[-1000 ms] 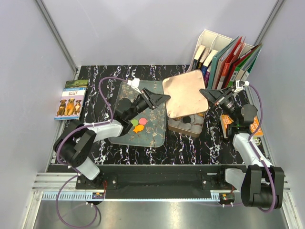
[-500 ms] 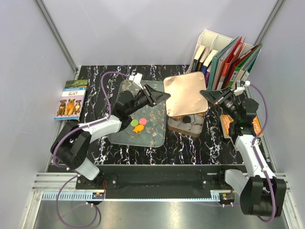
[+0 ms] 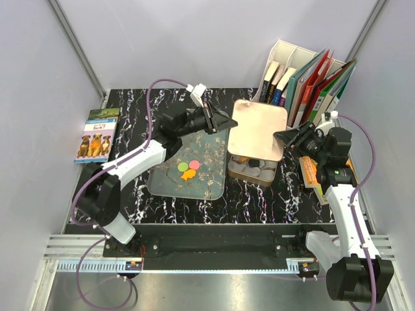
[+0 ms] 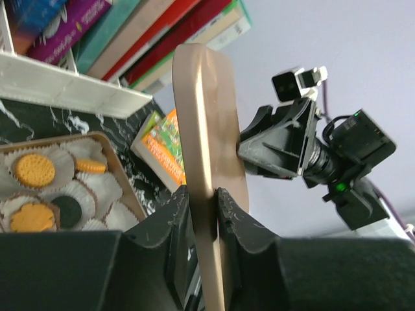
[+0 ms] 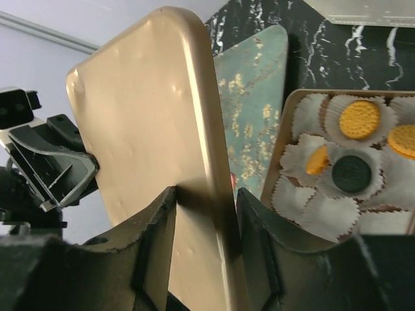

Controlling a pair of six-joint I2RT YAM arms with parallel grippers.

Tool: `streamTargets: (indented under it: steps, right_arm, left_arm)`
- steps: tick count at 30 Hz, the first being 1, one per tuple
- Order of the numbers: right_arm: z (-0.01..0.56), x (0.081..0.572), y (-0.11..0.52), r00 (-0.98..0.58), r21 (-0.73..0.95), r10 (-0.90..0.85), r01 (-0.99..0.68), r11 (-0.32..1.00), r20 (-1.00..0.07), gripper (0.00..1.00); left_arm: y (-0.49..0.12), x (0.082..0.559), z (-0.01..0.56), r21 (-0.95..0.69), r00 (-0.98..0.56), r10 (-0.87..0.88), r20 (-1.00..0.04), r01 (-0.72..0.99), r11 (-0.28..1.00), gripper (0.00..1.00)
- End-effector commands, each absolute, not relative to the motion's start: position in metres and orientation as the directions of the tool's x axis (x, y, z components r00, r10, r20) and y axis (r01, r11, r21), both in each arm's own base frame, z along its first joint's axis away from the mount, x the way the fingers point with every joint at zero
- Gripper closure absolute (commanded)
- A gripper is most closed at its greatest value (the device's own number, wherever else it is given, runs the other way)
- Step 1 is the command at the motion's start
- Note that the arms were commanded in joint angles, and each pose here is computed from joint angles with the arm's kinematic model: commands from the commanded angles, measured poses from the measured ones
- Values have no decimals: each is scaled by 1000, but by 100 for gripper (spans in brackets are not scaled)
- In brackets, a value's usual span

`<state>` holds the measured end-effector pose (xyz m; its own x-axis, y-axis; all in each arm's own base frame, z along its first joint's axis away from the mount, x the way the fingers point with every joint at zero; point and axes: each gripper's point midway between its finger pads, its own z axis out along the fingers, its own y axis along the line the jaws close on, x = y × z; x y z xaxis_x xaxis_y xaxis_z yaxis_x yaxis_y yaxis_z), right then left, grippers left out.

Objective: Pack the cookies

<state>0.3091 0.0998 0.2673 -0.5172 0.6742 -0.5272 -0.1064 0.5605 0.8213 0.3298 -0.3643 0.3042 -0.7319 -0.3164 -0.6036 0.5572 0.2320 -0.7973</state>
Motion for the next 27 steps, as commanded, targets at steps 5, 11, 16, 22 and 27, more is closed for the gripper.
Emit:
streamTargets:
  steps: [5,11,16,22,27]
  right_arm:
    - [266,309,86,-468,748,640,-70,660,-609,79]
    - [248,313,77,-463,735,650,-6,678,-603,96]
    - [226,314,67,-455,727,676,85,682,-580,98]
    - [194,312,59,-467,716,708,203,668,-529,100]
    - [160,306,61,-488,729,747,281,624,-451,100]
  left_arm:
    - [-369,328,299,-795,-758,-240,-607,574,198,100]
    - [-375,343,271,-815,-789,-219,-574,524,248,100]
    - [-381,364,240,-805,-811,-175,-558,479,350,100]
    - [-384,385,205,-713,-805,-86,-587,464,526,100]
    - [-379,392,179,-655,-817,-33,-575,436,617,100]
